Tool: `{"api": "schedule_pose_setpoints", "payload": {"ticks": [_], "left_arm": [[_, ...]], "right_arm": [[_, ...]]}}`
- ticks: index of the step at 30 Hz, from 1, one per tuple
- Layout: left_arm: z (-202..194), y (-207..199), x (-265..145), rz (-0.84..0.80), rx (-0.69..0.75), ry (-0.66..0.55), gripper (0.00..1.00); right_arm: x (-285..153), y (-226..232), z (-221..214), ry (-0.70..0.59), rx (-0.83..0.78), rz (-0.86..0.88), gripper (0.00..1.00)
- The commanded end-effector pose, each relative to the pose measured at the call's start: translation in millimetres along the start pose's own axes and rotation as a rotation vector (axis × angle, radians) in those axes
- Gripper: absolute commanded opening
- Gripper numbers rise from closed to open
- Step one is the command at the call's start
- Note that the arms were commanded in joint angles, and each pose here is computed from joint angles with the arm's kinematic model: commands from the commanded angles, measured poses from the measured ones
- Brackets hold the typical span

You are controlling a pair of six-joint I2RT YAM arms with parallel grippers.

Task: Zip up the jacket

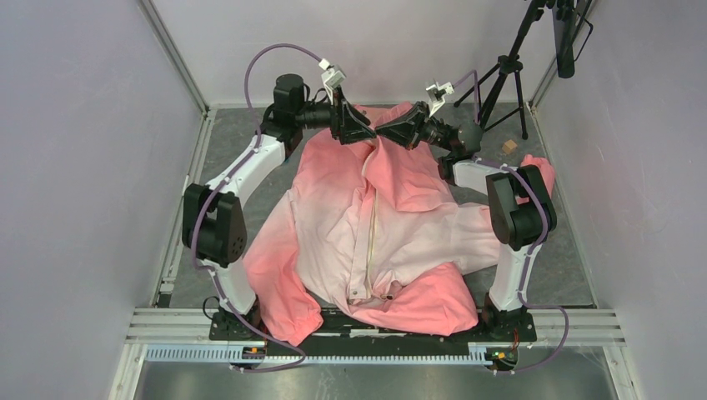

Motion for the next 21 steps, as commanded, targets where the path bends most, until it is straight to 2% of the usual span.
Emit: {"api": "schedule_pose_setpoints", "payload": {"ticks": [1,6,14,18,21], "left_arm": [[20.6,-2.2,-5.8,-0.076,0.095,-0.025,0.76],[17.4,2.2,-7.5,-0.058,0.094,-0.015,0.65],[9.3,8.2,-7.9,-0.001,0.097,0.039,0.65],[9.1,9.3,-7.2,0.013,0.095,0.045,0.59],[8.6,8.8,-4.0,0.014,0.095,0.047,0.51]], "right_arm": [[8.5,15.8,17.6,-0.013,-0.091,0.055,0.00],[8.5,15.5,18.2,-0.014,-0.093,0.055,0.00],[8.7,15.5,17.9,-0.015,-0.091,0.058,0.00],[9.4,15.3,17.4,-0.013,-0.091,0.060,0.00],[10.2,16.2,17.5,-0.011,-0.092,0.064,0.00]]}}
Point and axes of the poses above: each gripper's point midway between its finger pads, its own x axis out along the fingers, its own y axis along the line the jaws close on, z = x × y, the point moved 10 cm from there along -x, back along the fingers, and after that the axes turned 9 degrees about x, right-handed, at the moved point
